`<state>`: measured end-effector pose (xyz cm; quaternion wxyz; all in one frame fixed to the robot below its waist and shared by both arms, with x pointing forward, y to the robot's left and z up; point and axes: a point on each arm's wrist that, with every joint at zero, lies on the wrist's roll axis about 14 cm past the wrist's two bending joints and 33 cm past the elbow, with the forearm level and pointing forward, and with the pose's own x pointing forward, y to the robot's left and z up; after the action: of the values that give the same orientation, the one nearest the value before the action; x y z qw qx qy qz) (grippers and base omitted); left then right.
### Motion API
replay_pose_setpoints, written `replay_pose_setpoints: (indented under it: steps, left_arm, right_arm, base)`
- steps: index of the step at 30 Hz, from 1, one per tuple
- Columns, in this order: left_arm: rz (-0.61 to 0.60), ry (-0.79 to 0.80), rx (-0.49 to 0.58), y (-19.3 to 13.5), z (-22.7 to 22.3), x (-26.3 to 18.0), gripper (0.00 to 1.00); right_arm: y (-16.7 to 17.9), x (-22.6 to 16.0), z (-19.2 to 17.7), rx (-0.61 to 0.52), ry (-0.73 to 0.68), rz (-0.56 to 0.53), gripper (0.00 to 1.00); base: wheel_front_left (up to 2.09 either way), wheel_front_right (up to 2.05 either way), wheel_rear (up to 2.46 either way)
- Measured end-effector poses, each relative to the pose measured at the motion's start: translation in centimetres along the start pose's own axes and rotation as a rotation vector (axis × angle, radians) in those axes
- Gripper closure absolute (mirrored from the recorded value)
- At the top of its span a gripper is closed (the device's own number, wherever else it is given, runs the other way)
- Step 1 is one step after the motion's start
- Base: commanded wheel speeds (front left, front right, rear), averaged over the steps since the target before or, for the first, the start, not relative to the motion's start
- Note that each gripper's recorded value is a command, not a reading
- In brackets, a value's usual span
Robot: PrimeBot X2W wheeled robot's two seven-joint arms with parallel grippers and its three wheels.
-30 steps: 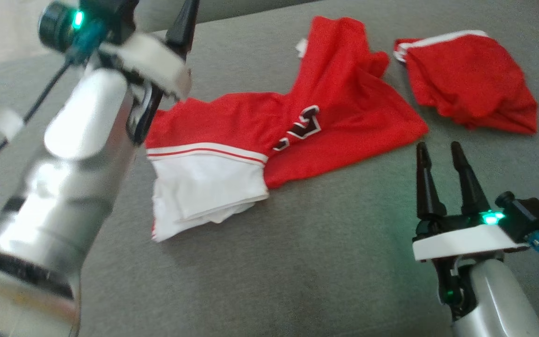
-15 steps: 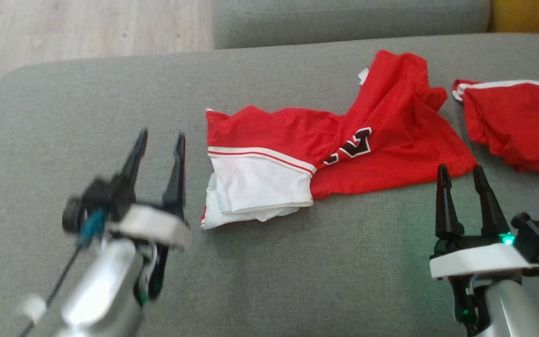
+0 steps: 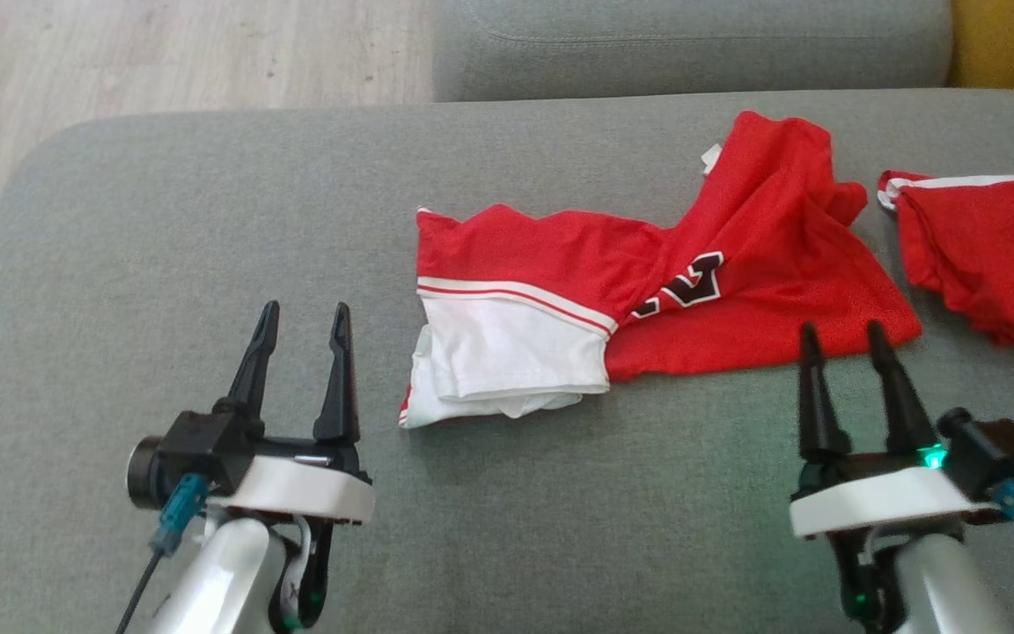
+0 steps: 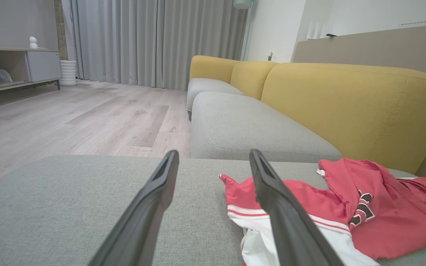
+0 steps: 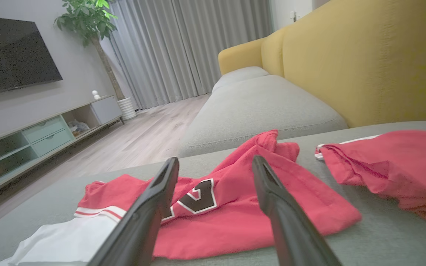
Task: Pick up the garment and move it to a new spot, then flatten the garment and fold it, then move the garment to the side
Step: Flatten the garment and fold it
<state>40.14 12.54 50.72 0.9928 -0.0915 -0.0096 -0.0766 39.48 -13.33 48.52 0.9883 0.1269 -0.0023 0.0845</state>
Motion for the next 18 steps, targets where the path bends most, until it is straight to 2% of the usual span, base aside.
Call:
replay_pose_setpoints:
  steps: [5,11,18]
  left_arm:
    - [0.009,-0.008,0.008,0.3,0.1,-0.4,0.00]
    - [0.031,0.021,0.002,1.0,-1.0,-0.8,0.00]
    - [0.067,0.055,0.001,2.2,-2.2,-1.0,0.00]
  right_arm:
    - [2.5,0.3,-1.5,-0.009,0.047,0.079,0.00]
    - [5.9,1.0,-5.1,-0.009,0.180,0.188,0.00]
    - [9.8,2.4,-8.8,0.062,0.350,0.297,0.00]
  base:
    - [0.00,0.00,0.00]
    - [0.00,0.00,0.00]
    - [0.00,0.00,0.00]
